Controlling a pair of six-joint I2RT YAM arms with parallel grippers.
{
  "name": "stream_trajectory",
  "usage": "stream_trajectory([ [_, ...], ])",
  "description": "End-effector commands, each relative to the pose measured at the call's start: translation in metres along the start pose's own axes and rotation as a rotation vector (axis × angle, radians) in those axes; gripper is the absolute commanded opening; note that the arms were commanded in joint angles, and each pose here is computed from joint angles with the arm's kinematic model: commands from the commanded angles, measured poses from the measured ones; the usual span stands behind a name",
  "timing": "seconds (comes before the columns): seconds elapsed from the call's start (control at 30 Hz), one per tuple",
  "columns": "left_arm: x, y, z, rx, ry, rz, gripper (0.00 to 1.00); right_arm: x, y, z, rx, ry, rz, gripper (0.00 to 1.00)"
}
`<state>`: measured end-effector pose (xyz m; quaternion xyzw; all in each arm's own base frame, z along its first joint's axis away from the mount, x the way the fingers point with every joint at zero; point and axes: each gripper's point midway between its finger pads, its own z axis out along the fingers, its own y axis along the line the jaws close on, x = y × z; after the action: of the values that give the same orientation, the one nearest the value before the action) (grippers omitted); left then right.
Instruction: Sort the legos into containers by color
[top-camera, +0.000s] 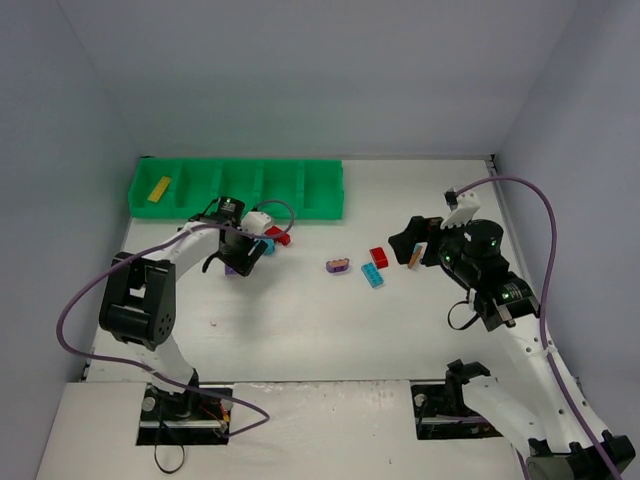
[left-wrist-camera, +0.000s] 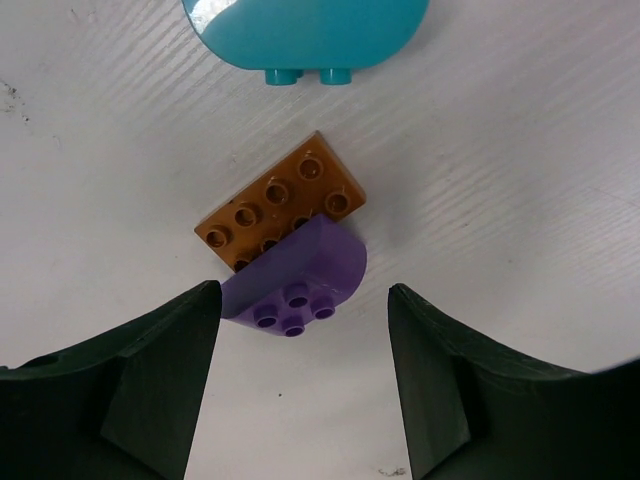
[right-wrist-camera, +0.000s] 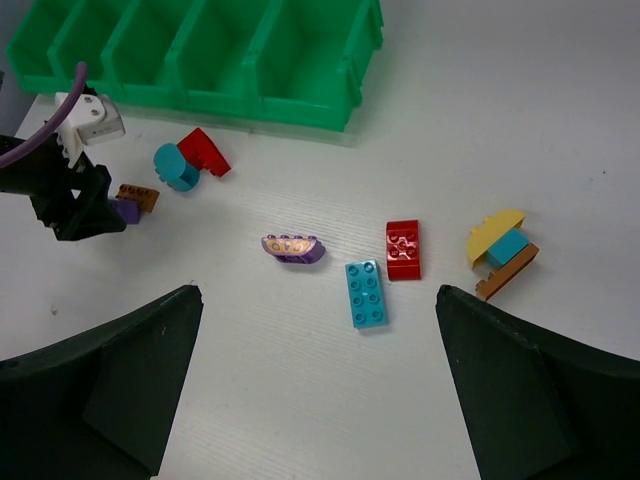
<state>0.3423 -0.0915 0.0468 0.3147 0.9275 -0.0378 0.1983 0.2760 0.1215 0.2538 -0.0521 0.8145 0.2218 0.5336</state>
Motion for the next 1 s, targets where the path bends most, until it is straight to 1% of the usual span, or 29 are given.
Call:
stream_trajectory([
  [0.0, -0.006, 0.010, -0.006, -0.085, -0.029, 0.011, 0.62, -0.011, 0.006, 0.000, -0.025, -0.042, -0.001, 1.00],
  [0.17, 0.004, 0.002, -0.004, -0.078, 0.009, -0.034, 0.61, -0.011, 0.005, 0.001, -0.020, -0.040, -0.007, 1.00],
  [0.27, 0.013, -0.003, -0.001, -0.078, 0.024, -0.058, 0.58, -0.010, 0.003, 0.002, -0.013, -0.037, -0.003, 1.00],
  [0.37, 0.020, -0.007, -0.004, -0.075, 0.040, -0.087, 0.48, -0.011, 0.003, 0.002, -0.010, -0.038, -0.003, 1.00],
  [0.4, 0.022, -0.010, -0.007, -0.071, 0.043, -0.096, 0.40, -0.011, 0.002, 0.002, -0.007, -0.040, -0.003, 1.00],
  [0.43, 0.020, -0.012, -0.012, -0.070, 0.027, -0.105, 0.36, -0.012, 0.002, 0.001, -0.005, -0.044, -0.005, 1.00],
  [0.53, 0.017, -0.016, -0.026, -0.071, -0.015, -0.156, 0.29, -0.012, -0.001, 0.002, 0.007, -0.046, -0.008, 1.00],
  [0.63, 0.010, -0.015, -0.042, -0.092, -0.064, -0.186, 0.25, -0.011, -0.001, 0.003, 0.008, -0.040, -0.006, 1.00],
  [0.73, -0.002, -0.005, -0.061, -0.141, -0.129, -0.223, 0.24, -0.013, -0.001, 0.004, 0.010, -0.043, -0.008, 1.00],
  [0.8, -0.022, 0.006, -0.075, -0.167, -0.200, -0.249, 0.24, -0.013, -0.001, 0.005, 0.010, -0.042, -0.011, 1.00],
  [0.83, -0.028, 0.012, -0.078, -0.181, -0.216, -0.278, 0.24, -0.013, -0.001, 0.005, 0.011, -0.041, -0.014, 1.00],
  [0.87, -0.043, 0.031, -0.090, -0.212, -0.271, -0.308, 0.24, -0.013, -0.001, 0.006, 0.011, -0.038, -0.014, 1.00],
  [0.93, -0.054, 0.055, -0.091, -0.258, -0.299, -0.405, 0.24, -0.013, -0.001, 0.007, 0.010, -0.037, -0.014, 1.00],
  [0.97, -0.056, 0.075, -0.095, -0.289, -0.319, -0.454, 0.24, -0.013, -0.001, 0.007, 0.009, -0.037, -0.012, 1.00],
])
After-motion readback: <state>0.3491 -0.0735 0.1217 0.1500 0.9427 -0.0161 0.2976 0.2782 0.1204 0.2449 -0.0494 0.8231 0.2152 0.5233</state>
